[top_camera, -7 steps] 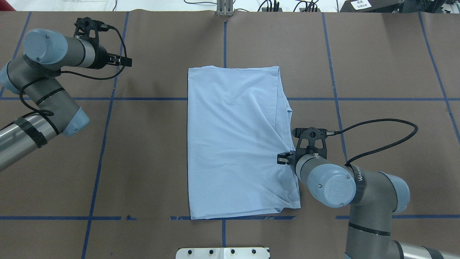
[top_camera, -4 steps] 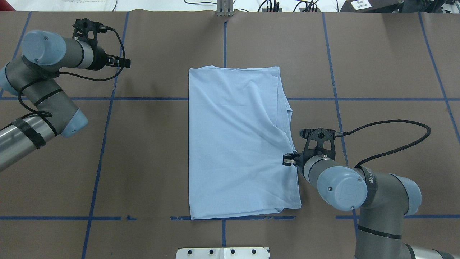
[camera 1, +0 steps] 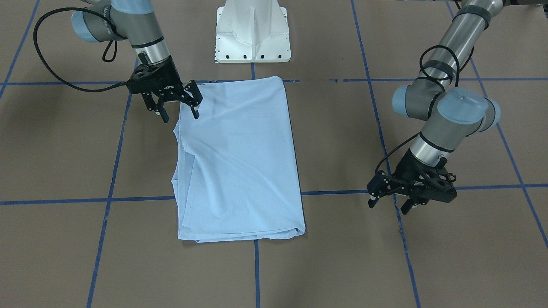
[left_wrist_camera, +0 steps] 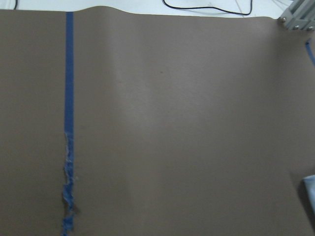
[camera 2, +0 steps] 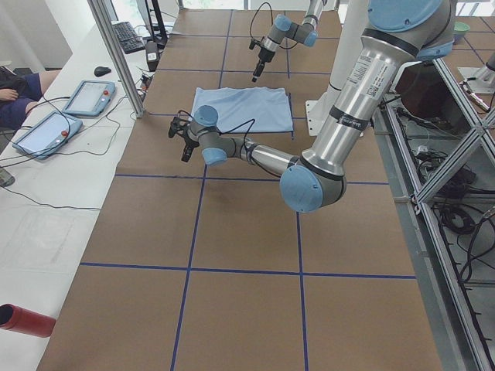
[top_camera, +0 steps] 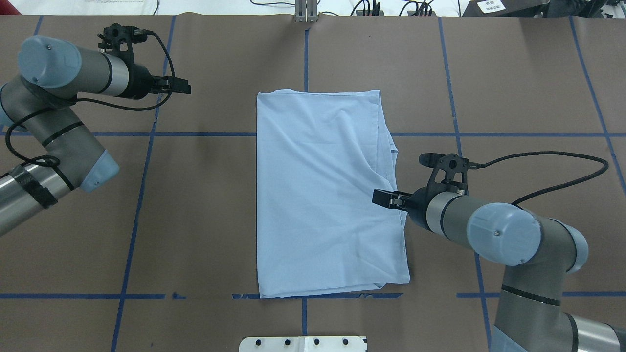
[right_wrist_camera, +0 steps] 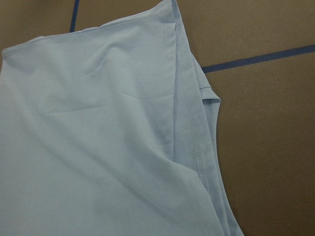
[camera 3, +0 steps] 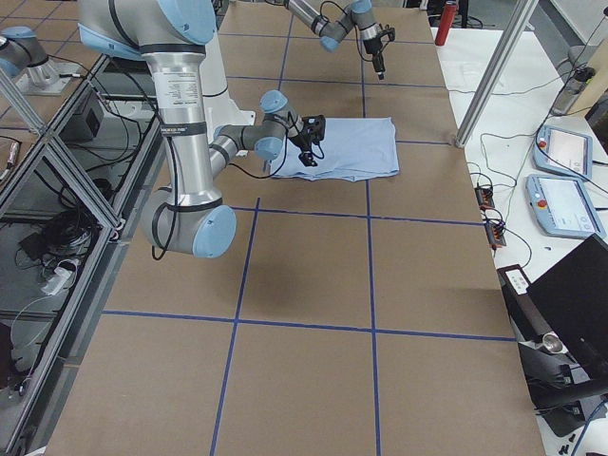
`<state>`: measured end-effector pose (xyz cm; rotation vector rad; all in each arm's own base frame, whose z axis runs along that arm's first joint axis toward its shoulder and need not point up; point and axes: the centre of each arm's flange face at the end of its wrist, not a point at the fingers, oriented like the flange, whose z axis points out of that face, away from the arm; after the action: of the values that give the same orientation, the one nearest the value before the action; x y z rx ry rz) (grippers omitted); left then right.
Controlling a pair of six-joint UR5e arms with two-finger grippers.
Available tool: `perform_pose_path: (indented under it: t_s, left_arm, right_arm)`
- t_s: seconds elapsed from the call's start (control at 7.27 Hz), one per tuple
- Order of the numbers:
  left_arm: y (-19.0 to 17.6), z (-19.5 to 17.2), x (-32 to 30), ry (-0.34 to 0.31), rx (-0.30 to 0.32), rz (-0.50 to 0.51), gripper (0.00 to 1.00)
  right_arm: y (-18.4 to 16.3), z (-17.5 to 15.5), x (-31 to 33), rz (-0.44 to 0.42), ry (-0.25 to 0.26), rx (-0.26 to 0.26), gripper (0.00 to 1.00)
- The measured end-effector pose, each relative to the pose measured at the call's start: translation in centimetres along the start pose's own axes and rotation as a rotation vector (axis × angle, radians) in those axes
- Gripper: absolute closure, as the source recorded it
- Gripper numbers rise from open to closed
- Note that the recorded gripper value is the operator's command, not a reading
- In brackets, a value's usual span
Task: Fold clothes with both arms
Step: 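Lower the left gripper to a near corner while the right gripper shifts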
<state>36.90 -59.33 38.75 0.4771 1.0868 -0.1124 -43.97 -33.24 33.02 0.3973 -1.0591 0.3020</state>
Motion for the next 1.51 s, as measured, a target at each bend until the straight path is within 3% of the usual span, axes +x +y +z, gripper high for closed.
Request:
perform_pose_path:
  t_s: [0.28,0.55,0.69,0.83,0.96,1.24,1.51]
  left_arm:
    - [6.9,-4.6,6.3,0.146,-0.056,-0.143,0.0]
    - [15.7,-9.7,11.0,0.236,-0.082,-0.222,0.0]
    - [19.2,-10.4,12.5,0.245,-0.082,-0.27,0.11]
    - [22.2,-10.1,13.8,0.235,-0.092,-0.357,0.25]
    - [24.6,-9.5,14.9,0.212,-0.102,-0.452,0.28]
    - [29.2,-8.4,17.4,0.161,-0.141,-0.573,0.28]
    - [33.1,-7.0,21.9,0.085,-0.177,-0.579,0.28]
  right_arm:
    - [-0.2,-2.0,1.4,0.099,-0.08,-0.002,0.0]
    - [-0.3,-2.7,1.8,0.146,-0.085,0.0,0.0]
    - [-0.3,-2.6,1.9,0.153,-0.082,0.001,0.0]
    - [-0.3,-2.6,2.0,0.159,-0.08,0.002,0.0]
    - [-0.3,-2.5,2.1,0.162,-0.077,0.003,0.0]
    - [-0.2,-2.4,2.1,0.165,-0.074,0.003,0.0]
    - [-0.2,-2.3,2.2,0.166,-0.073,0.004,0.0]
